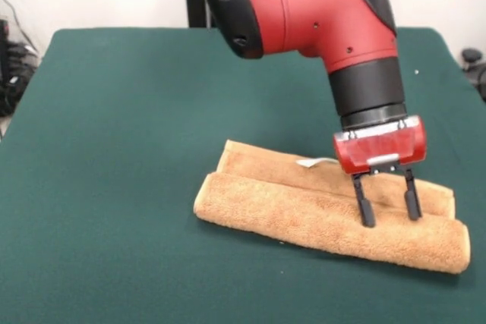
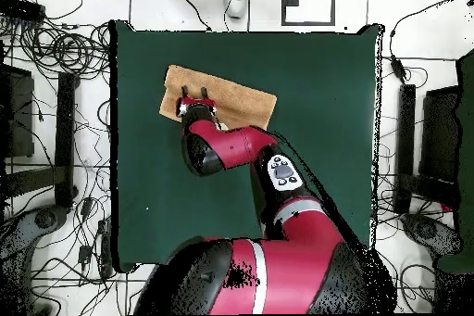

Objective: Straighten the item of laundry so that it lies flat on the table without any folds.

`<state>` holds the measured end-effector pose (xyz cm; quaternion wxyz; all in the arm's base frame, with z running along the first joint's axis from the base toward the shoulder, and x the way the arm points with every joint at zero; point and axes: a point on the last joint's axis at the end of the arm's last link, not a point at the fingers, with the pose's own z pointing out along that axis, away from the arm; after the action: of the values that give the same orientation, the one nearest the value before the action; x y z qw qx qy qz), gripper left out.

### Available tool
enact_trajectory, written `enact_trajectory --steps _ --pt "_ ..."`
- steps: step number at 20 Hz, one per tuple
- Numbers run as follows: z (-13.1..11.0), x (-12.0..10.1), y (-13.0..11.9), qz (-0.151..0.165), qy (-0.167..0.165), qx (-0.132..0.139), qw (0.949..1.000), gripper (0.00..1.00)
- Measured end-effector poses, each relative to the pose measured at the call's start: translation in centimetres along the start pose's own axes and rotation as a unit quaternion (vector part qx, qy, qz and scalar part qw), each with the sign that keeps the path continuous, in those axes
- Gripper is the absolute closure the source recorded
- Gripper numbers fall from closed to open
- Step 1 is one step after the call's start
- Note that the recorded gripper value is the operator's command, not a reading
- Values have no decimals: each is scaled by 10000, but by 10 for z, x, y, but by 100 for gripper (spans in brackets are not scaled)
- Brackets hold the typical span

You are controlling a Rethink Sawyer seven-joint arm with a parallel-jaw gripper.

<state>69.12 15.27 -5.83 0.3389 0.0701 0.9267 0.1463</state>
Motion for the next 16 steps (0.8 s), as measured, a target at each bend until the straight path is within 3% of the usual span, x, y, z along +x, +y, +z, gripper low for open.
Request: enact_trajectory --steps 10,16 --pt "-12 -21 -20 194 466 392 9980 0" --pt "-24 -36 -42 504 901 669 9924 0"
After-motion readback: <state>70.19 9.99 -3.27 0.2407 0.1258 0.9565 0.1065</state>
